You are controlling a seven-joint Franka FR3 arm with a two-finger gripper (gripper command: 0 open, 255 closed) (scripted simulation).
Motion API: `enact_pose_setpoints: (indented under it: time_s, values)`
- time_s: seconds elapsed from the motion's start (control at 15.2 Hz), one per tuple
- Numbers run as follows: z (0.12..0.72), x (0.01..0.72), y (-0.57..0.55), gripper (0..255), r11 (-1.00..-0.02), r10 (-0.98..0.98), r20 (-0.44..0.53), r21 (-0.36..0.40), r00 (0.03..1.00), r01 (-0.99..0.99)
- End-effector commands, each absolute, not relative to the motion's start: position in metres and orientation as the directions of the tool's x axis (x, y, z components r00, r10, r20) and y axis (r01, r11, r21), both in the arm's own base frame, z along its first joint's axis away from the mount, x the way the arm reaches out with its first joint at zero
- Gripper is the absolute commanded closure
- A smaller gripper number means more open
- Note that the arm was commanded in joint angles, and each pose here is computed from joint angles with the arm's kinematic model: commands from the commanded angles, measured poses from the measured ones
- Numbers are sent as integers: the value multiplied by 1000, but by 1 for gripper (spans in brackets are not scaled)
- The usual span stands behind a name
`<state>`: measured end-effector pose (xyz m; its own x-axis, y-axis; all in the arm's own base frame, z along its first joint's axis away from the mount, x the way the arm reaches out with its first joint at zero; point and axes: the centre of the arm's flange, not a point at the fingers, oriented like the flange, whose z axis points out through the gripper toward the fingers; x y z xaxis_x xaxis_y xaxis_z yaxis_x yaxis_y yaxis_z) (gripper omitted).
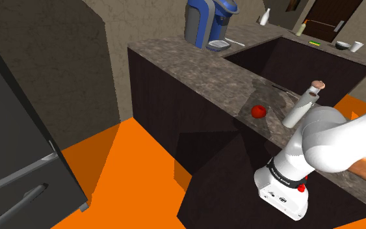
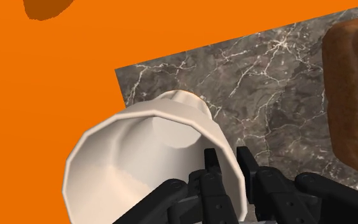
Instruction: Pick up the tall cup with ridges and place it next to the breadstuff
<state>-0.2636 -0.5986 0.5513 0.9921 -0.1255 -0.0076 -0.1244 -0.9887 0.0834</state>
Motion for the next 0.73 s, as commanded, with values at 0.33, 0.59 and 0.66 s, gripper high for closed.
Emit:
enact_pose_setpoints:
  time_s: [0.33, 0.59, 0.66]
  values:
    - [514, -263, -599, 255, -989, -125, -8, 85, 992, -124]
    - [493, -263, -599, 255, -989, -125, -8, 85, 992, -124]
    - [488, -263, -599, 255, -989, -125, -8, 85, 992, -124]
